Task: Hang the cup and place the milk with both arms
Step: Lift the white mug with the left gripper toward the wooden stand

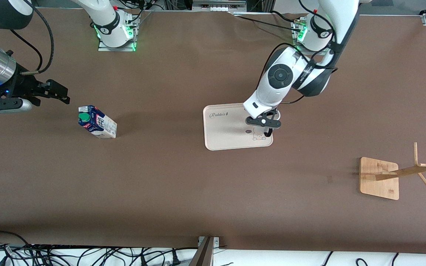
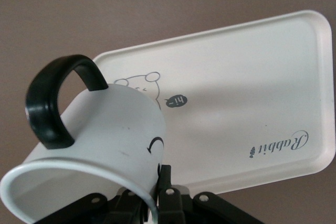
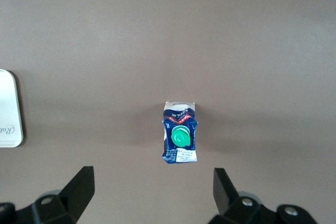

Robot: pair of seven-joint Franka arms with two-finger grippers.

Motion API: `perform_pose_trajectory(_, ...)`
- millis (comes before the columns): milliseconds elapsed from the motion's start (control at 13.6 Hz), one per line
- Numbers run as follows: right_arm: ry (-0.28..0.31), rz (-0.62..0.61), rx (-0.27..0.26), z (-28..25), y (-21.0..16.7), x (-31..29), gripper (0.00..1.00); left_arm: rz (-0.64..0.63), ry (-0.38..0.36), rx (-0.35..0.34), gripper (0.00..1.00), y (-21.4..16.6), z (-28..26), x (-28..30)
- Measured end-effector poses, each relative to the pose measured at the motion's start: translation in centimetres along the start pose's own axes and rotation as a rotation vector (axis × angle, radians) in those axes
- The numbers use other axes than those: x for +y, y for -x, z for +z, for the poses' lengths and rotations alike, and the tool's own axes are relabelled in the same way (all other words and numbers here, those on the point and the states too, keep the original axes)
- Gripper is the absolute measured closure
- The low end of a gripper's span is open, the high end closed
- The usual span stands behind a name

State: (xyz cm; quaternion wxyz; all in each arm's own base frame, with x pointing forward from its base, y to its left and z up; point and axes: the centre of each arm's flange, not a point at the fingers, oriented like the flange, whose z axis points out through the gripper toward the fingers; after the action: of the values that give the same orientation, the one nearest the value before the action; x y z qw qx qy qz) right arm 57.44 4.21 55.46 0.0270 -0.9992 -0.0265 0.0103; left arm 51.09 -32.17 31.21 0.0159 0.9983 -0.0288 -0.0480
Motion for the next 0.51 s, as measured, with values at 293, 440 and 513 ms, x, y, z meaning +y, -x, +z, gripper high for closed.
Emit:
perform_pose_trajectory(293, 0.003, 0.010, -0.040, 0.7, -0.2, 0.4, 0.00, -0.176, -0.010, -0.003, 0.92, -3.5, -11.1, -9.9)
perform_pose_trajectory(440, -0.002, 0.019, -0.050, 0.2, 0.2, 1.1, 0.00, -0.220, -0.008, -0.016, 0.92, -5.0, -16.1, -15.3)
perform_pose_trajectory(513, 0.003, 0.024, -0.054, -0.1, 0.5, 1.6, 0.00, -0.217, -0.006, -0.026, 0.92, -5.5, -17.8, -17.8)
